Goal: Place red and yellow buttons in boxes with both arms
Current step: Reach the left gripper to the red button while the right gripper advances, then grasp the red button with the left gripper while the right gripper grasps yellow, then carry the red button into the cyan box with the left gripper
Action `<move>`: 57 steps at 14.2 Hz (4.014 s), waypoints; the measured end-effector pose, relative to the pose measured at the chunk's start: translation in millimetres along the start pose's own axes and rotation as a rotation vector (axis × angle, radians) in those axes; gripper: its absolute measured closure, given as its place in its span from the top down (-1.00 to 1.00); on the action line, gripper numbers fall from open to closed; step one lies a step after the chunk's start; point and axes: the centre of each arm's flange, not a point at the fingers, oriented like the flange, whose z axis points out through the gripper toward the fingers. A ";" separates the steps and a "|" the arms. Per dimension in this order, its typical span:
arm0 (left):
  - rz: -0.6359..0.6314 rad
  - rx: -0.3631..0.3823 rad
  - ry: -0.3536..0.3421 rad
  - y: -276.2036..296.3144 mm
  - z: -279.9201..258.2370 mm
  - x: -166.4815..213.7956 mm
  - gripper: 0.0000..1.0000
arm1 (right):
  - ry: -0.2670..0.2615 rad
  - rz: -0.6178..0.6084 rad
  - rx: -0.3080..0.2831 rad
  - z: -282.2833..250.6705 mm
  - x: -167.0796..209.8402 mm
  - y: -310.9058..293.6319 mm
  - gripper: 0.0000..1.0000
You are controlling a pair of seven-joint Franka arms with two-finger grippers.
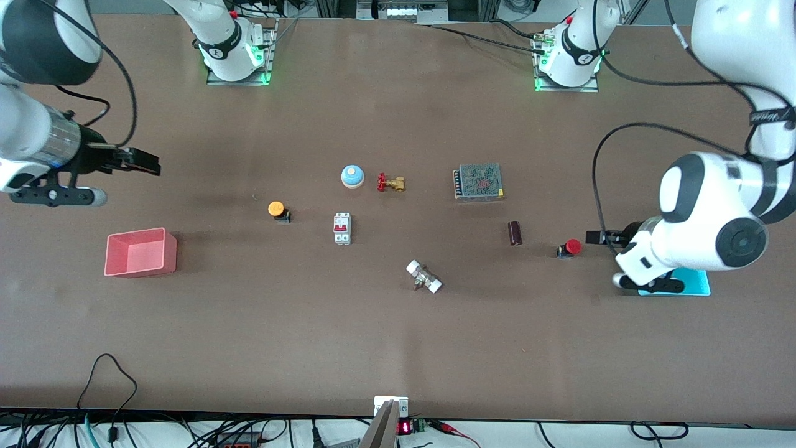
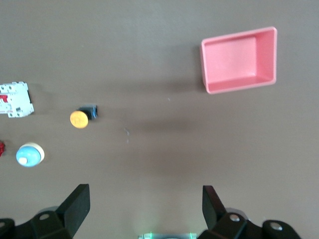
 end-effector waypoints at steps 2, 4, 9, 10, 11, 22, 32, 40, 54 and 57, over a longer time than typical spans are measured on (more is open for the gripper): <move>-0.010 -0.027 -0.015 0.3 26.3 11.4 1.00 | 0.018 -0.010 -0.003 22.1 1.2 -17.1 1.00; -0.016 -0.034 -0.026 0.7 45.8 18.8 1.00 | 0.037 -0.011 -0.005 47.8 -3.3 -27.8 1.00; -0.045 -0.033 -0.067 9.1 98.8 29.1 1.00 | 0.106 0.058 -0.001 114.7 -29.7 -71.3 1.00; -0.046 -0.031 -0.072 12.6 103.1 28.7 1.00 | 0.112 0.070 0.000 123.3 -33.2 -87.2 1.00; -0.045 -0.030 -0.073 15.1 105.0 28.5 1.00 | 0.120 0.086 0.002 130.9 -34.8 -101.8 1.00; -0.054 -0.031 -0.064 10.1 103.2 30.1 -0.22 | 0.159 0.021 -0.009 231.1 -1.3 -157.0 1.00; -0.236 -0.076 0.020 -123.9 -55.5 2.9 -0.23 | 0.119 -0.014 -0.023 280.6 1.9 -168.6 1.00; -0.293 -0.095 0.035 -200.4 -18.4 19.4 -0.23 | 0.099 -0.033 -0.030 293.1 -2.5 -170.6 1.00; -0.172 -0.046 0.028 -236.9 48.8 42.2 -0.23 | 0.093 -0.032 -0.030 297.1 2.3 -163.0 0.53; -0.170 -0.043 0.015 -239.2 57.7 43.2 -0.23 | 0.093 -0.034 -0.029 297.6 1.9 -164.1 -0.12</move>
